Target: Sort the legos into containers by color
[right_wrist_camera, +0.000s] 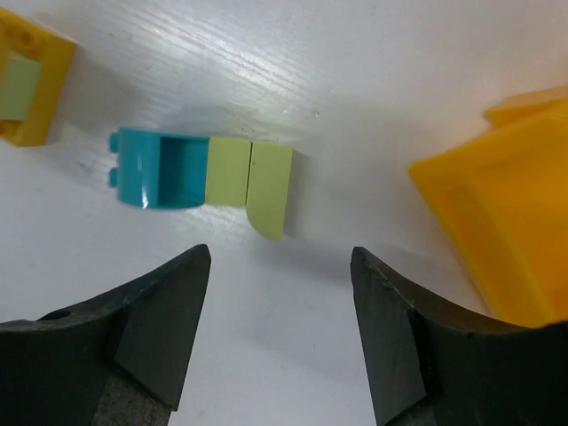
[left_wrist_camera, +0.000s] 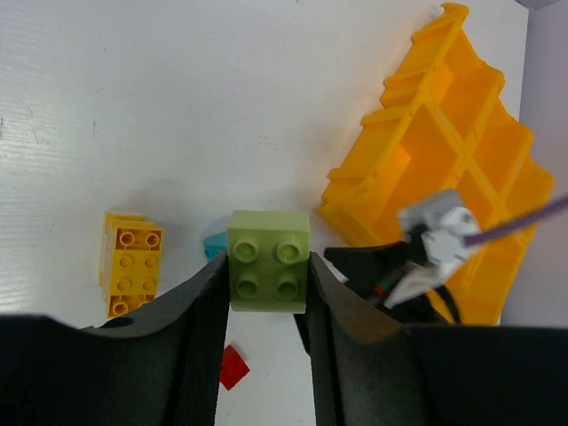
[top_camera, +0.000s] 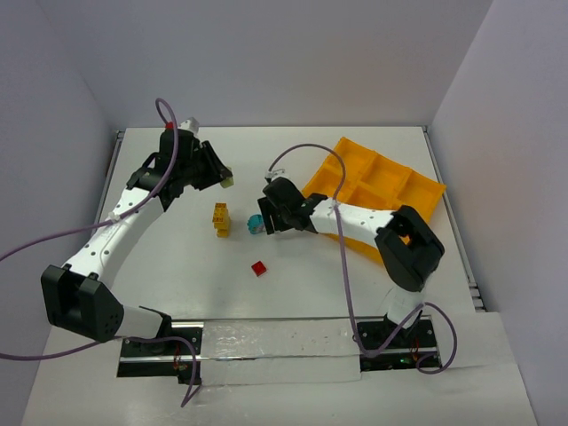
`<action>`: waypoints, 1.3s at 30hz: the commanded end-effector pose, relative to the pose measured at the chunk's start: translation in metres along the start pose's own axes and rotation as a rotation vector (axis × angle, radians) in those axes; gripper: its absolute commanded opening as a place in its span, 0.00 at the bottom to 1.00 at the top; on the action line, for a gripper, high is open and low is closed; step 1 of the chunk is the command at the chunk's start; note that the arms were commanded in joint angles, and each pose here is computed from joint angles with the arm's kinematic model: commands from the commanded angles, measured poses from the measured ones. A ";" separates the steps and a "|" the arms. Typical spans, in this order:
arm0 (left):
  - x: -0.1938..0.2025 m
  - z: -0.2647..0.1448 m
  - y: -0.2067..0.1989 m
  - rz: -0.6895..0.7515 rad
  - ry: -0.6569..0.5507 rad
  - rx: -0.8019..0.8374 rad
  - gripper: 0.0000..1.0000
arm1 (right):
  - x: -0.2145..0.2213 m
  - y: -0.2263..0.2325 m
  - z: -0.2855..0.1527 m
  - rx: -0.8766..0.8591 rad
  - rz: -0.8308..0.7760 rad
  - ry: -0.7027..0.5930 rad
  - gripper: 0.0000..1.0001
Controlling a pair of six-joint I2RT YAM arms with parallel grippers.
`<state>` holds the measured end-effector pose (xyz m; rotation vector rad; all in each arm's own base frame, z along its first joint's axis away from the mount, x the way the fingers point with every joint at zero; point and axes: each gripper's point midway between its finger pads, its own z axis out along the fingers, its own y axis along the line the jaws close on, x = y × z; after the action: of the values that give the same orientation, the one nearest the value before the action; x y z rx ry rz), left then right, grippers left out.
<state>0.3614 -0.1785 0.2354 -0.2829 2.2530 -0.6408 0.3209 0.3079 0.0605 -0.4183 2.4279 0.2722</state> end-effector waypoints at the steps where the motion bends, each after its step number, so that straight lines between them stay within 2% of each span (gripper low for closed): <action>1: -0.019 -0.002 -0.020 0.017 -0.049 0.040 0.00 | -0.065 -0.006 -0.076 -0.005 0.034 -0.225 0.74; 4: -0.016 0.007 -0.030 0.040 -0.030 0.044 0.00 | -0.090 -0.031 -0.126 0.028 0.070 -0.338 0.78; 8: -0.016 0.015 -0.057 0.068 -0.018 0.091 0.00 | -0.102 -0.074 -0.166 0.035 0.167 -0.410 0.80; 11: -0.009 0.028 -0.077 0.096 0.006 0.114 0.00 | -0.101 -0.102 -0.193 0.054 0.226 -0.462 0.82; 15: 0.015 0.061 -0.118 0.153 0.073 0.147 0.00 | -0.091 -0.159 -0.221 0.196 0.302 -0.512 0.85; 17: 0.013 0.066 -0.138 0.162 0.074 0.183 0.00 | -0.087 -0.169 -0.233 0.211 0.328 -0.538 0.85; 19: 0.035 0.094 -0.155 0.178 0.133 0.201 0.00 | -0.082 -0.188 -0.248 0.252 0.379 -0.573 0.85; 24: 0.051 0.125 -0.202 0.192 0.178 0.286 0.00 | -0.074 -0.204 -0.275 0.301 0.431 -0.647 0.86; 29: 0.079 0.162 -0.228 0.191 0.237 0.338 0.00 | -0.072 -0.205 -0.284 0.298 0.459 -0.678 0.86; 37: 0.115 0.203 -0.219 0.149 0.302 0.346 0.00 | -0.071 -0.198 -0.282 0.258 0.464 -0.677 0.87; 39: 0.120 0.208 -0.216 0.146 0.315 0.339 0.03 | -0.072 -0.197 -0.282 0.252 0.463 -0.678 0.87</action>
<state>0.4247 -0.4671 0.1329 0.1572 2.4530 -0.9275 0.2851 0.0576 0.3004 0.3017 1.8409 0.2251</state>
